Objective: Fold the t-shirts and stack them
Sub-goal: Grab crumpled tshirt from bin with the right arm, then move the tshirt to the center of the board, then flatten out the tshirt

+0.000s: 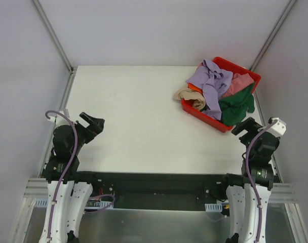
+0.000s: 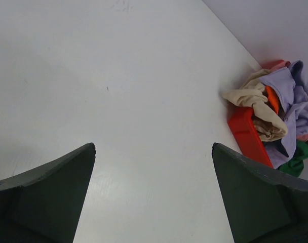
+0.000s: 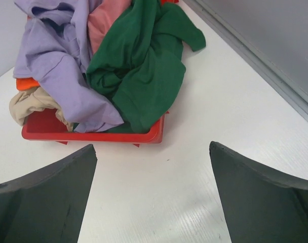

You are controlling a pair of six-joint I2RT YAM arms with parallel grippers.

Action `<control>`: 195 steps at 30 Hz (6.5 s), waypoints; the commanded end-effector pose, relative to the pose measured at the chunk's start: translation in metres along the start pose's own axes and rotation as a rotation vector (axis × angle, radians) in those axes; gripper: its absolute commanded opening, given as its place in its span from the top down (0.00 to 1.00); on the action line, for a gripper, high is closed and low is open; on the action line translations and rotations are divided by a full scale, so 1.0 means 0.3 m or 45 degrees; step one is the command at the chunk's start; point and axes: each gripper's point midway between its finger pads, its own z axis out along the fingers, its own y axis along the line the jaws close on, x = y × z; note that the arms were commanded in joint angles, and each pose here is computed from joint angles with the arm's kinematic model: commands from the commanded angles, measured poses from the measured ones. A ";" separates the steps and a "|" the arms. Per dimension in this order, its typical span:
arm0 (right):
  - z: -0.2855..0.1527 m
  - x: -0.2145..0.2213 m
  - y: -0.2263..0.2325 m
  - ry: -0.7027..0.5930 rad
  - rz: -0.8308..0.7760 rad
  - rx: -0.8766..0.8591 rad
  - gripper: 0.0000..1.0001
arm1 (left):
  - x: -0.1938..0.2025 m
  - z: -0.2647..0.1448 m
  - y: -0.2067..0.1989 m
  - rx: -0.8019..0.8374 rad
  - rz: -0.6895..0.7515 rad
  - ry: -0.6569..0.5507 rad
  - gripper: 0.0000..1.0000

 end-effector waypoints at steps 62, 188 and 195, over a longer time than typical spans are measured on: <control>0.602 -0.475 0.898 0.058 -0.479 -0.418 0.99 | 0.025 0.010 -0.011 0.023 -0.043 0.048 0.01; -0.595 -0.884 0.892 -0.526 -0.445 -1.087 0.99 | -0.900 -0.480 -0.649 0.251 0.255 -0.839 1.00; -0.304 -0.856 1.153 -0.499 -0.558 -0.952 0.99 | -0.936 -0.052 -0.669 0.073 0.405 -0.640 1.00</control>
